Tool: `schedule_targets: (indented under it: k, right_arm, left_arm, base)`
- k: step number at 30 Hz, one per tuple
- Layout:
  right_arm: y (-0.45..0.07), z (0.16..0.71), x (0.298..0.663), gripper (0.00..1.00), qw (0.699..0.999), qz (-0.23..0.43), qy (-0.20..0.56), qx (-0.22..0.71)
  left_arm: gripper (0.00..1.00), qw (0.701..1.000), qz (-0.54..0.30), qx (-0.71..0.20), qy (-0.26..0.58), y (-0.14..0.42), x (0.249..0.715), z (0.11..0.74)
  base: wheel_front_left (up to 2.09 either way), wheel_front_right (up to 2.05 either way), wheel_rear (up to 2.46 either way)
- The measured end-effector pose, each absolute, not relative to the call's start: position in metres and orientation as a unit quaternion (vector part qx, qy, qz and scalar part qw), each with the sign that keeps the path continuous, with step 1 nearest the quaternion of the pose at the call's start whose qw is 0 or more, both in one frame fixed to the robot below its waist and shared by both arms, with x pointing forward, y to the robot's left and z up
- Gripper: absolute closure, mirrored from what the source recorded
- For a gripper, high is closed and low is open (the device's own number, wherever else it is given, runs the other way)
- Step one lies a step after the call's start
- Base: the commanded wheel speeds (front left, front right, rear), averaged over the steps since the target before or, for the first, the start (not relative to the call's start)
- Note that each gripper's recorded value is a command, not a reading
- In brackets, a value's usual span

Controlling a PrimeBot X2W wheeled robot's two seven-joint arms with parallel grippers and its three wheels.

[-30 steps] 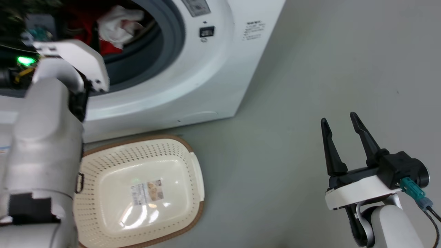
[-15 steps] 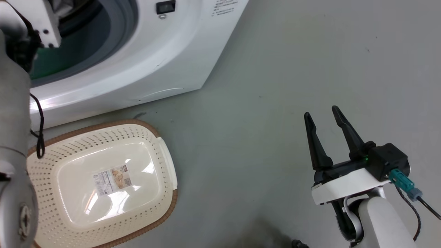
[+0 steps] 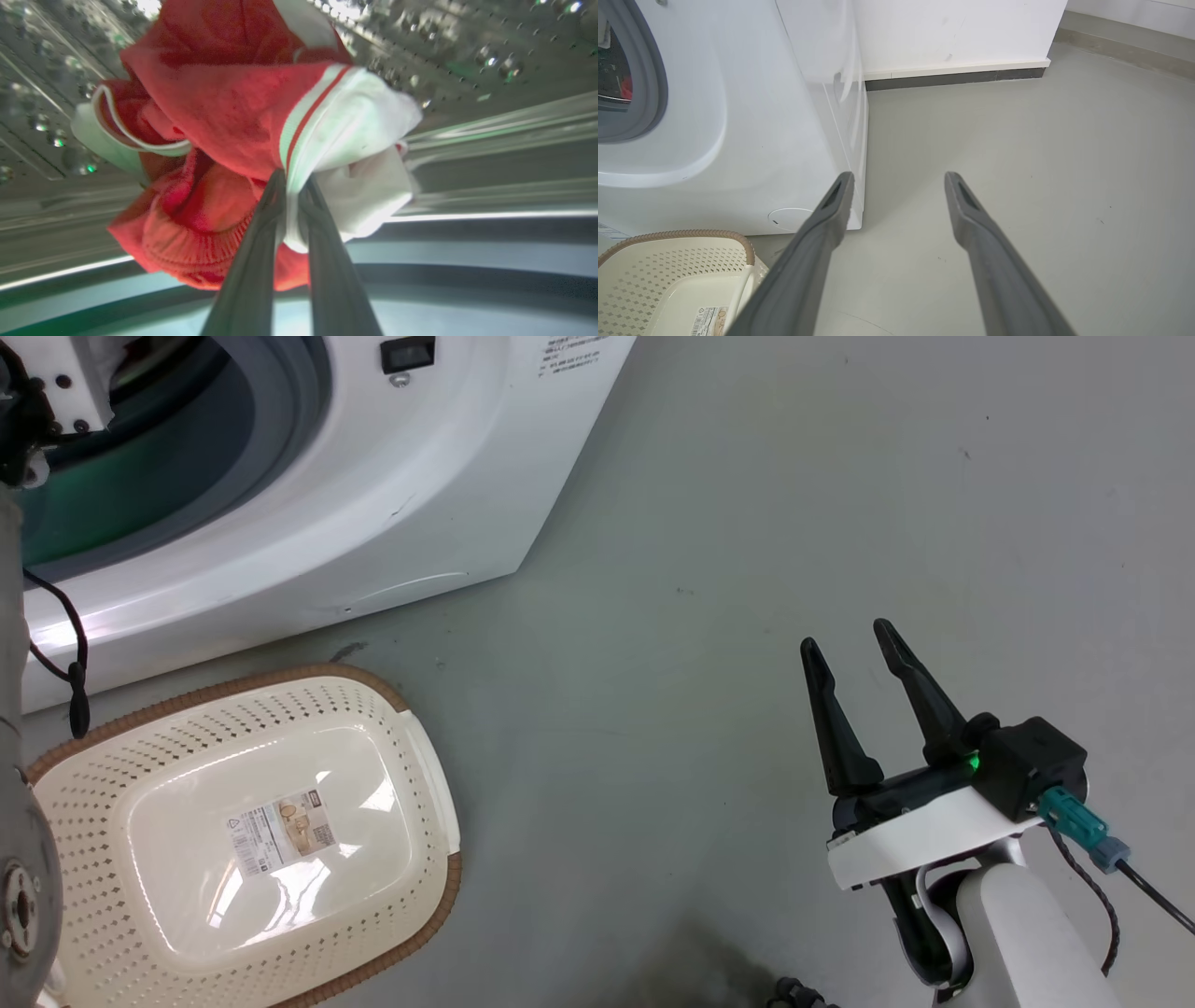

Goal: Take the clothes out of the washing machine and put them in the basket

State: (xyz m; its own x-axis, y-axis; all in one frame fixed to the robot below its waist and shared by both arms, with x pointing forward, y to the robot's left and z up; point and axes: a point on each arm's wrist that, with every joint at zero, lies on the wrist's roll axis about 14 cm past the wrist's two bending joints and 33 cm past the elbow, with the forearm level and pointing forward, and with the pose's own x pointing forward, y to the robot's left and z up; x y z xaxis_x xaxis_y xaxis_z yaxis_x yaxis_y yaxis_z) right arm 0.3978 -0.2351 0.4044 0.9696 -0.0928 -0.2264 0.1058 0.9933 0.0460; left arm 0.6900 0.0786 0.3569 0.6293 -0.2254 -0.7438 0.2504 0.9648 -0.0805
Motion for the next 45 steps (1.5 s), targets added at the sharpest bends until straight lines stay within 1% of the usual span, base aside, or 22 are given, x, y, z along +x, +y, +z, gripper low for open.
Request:
schedule_targets:
  k: [3,9,16,20,24,28,31,35,40,45]
  right_arm:
    - [-0.235,0.406,0.397,0.0,0.992,-0.051,0.11,0.03]
    - [-0.232,0.417,0.398,0.0,0.994,-0.045,0.095,0.031]
    - [-0.228,0.437,0.395,0.0,0.997,-0.038,0.067,0.029]
    - [-0.224,0.446,0.387,0.0,0.997,-0.033,0.057,0.026]
    - [-0.218,0.455,0.382,0.0,0.998,-0.025,0.044,0.025]
    - [-0.211,0.466,0.377,0.0,0.999,-0.014,0.027,0.025]
    - [-0.207,0.472,0.373,0.0,0.999,-0.008,0.021,0.024]
    - [-0.196,0.479,0.372,0.0,1.0,0.007,0.013,0.024]
    - [-0.185,0.486,0.371,0.0,0.999,0.025,0.008,0.024]
    - [-0.173,0.491,0.373,0.0,0.999,0.042,0.003,0.026]
  left_arm:
    - [1.0,0.916,-0.128,0.01,0.38,0.079,0.694,0.368]
    - [1.0,0.952,-0.128,-0.001,0.28,0.08,0.693,0.398]
    - [1.0,0.977,-0.135,-0.008,0.166,0.082,0.664,0.434]
    - [1.0,0.985,-0.139,-0.003,0.102,0.086,0.639,0.455]
    - [1.0,0.989,-0.135,-0.001,0.061,0.089,0.615,0.477]
    - [1.0,0.992,-0.126,-0.006,0.011,0.098,0.596,0.512]
    - [1.0,0.992,-0.123,-0.016,-0.033,0.104,0.578,0.54]
    - [1.0,0.991,-0.111,-0.023,-0.074,0.118,0.549,0.561]
    - [1.0,0.985,-0.107,-0.029,-0.135,0.127,0.517,0.595]
    - [1.0,0.972,-0.109,-0.029,-0.208,0.129,0.486,0.638]
  base:
    - [0.0,0.0,0.0]
    - [0.0,0.0,0.0]
    - [0.0,0.0,0.0]
    - [0.0,0.0,0.0]
    - [0.0,0.0,0.0]
    - [0.0,0.0,0.0]
    - [0.0,0.0,0.0]
    - [0.0,0.0,0.0]
    - [0.0,0.0,0.0]
    - [0.0,0.0,0.0]
